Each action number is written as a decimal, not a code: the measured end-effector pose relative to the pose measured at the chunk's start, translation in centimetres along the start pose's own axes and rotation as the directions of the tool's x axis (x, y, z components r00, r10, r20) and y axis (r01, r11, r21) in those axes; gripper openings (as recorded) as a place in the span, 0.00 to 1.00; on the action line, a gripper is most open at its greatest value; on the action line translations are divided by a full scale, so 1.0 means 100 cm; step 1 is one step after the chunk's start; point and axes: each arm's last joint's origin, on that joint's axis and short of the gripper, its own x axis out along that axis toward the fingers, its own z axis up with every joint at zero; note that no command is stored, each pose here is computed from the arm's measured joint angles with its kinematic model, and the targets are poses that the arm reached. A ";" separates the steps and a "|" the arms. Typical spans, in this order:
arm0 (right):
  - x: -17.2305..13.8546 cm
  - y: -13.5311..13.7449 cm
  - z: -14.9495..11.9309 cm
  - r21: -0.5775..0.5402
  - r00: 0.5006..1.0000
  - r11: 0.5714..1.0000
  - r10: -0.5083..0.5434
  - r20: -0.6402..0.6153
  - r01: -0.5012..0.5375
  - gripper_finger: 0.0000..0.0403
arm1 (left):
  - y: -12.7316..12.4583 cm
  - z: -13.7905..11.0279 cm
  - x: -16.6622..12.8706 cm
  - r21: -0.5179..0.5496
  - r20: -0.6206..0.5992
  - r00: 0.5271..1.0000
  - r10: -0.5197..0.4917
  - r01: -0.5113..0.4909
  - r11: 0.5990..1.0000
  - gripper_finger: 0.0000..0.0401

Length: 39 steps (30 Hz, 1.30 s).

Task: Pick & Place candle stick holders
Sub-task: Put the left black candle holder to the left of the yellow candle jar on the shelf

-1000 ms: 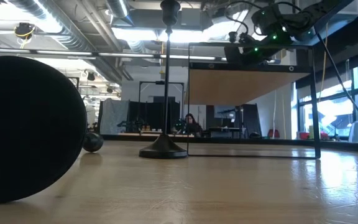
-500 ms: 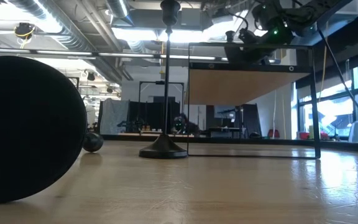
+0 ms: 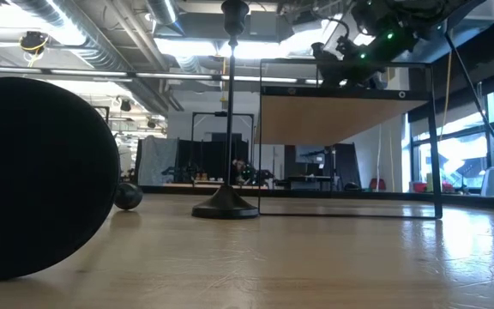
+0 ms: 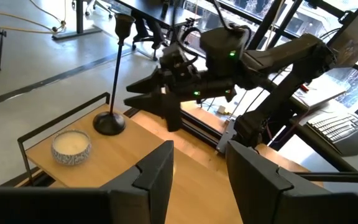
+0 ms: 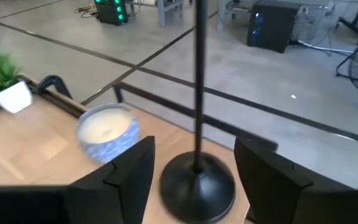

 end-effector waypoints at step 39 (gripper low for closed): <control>-0.146 0.048 0.015 0.595 0.155 0.194 0.981 -0.117 -0.780 0.56 | -0.026 -0.011 -0.006 -0.098 -0.075 0.978 -0.195 0.187 0.977 0.36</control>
